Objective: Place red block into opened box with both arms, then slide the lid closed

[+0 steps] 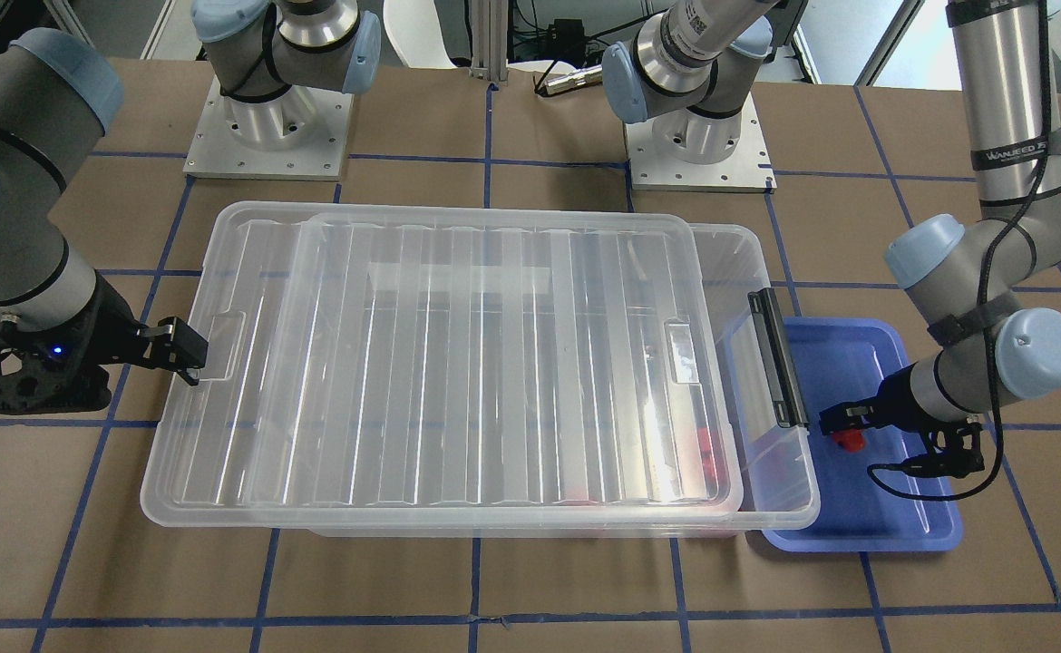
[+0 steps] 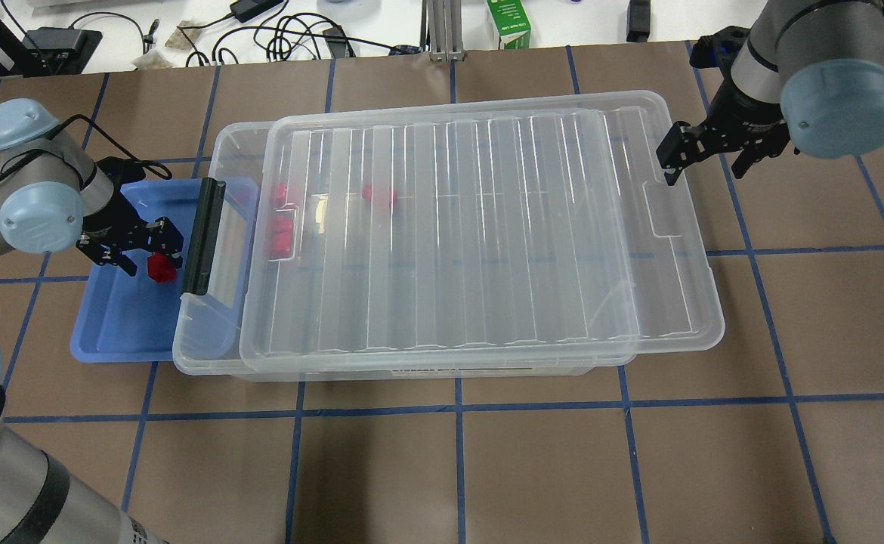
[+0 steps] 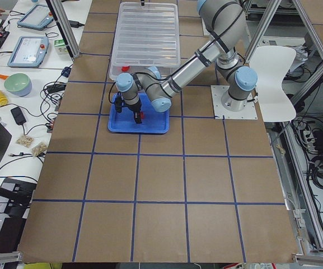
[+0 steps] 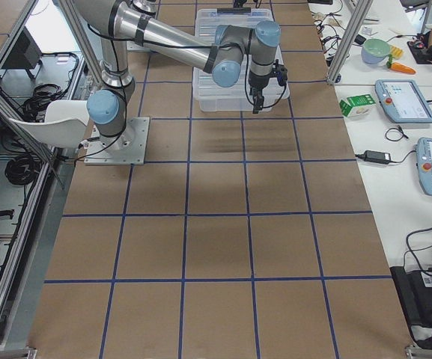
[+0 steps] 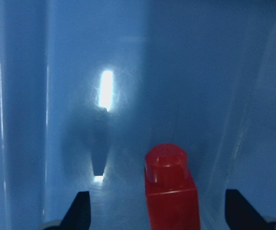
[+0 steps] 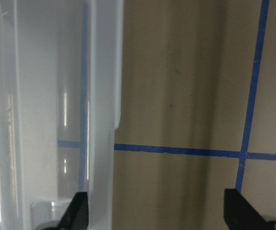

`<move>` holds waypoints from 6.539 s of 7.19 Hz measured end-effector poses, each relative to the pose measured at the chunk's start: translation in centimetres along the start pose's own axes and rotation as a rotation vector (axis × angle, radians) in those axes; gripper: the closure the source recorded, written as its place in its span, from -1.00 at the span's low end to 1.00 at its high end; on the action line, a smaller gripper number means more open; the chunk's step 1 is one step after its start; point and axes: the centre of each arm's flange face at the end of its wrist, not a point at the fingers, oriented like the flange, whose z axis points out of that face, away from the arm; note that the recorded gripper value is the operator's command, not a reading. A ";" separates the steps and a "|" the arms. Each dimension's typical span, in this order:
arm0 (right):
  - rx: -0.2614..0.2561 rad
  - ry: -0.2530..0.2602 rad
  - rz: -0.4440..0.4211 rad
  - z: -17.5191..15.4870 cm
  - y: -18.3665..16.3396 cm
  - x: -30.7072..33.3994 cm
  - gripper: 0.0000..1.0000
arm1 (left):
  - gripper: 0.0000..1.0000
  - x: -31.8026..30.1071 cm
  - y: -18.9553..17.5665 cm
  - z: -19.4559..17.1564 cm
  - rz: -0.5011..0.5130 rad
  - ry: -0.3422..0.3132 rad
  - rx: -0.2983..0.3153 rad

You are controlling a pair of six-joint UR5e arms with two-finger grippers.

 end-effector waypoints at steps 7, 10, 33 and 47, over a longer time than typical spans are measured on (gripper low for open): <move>0.005 0.001 -0.010 -0.4 0.5 4.9 -1.00 | 1.00 0.9 -0.3 -7.6 0.029 -0.035 0.081; 0.007 0.001 -0.012 -0.5 0.8 7.5 -1.00 | 1.00 5.5 1.7 -21.6 0.085 -0.044 0.099; 0.060 0.034 0.059 -14.4 7.7 3.5 -1.00 | 1.00 26.2 4.6 -2.0 0.154 0.032 0.013; 0.056 0.017 0.192 -15.1 7.0 -7.9 -1.00 | -1.00 26.2 6.5 -13.6 0.174 -0.014 0.042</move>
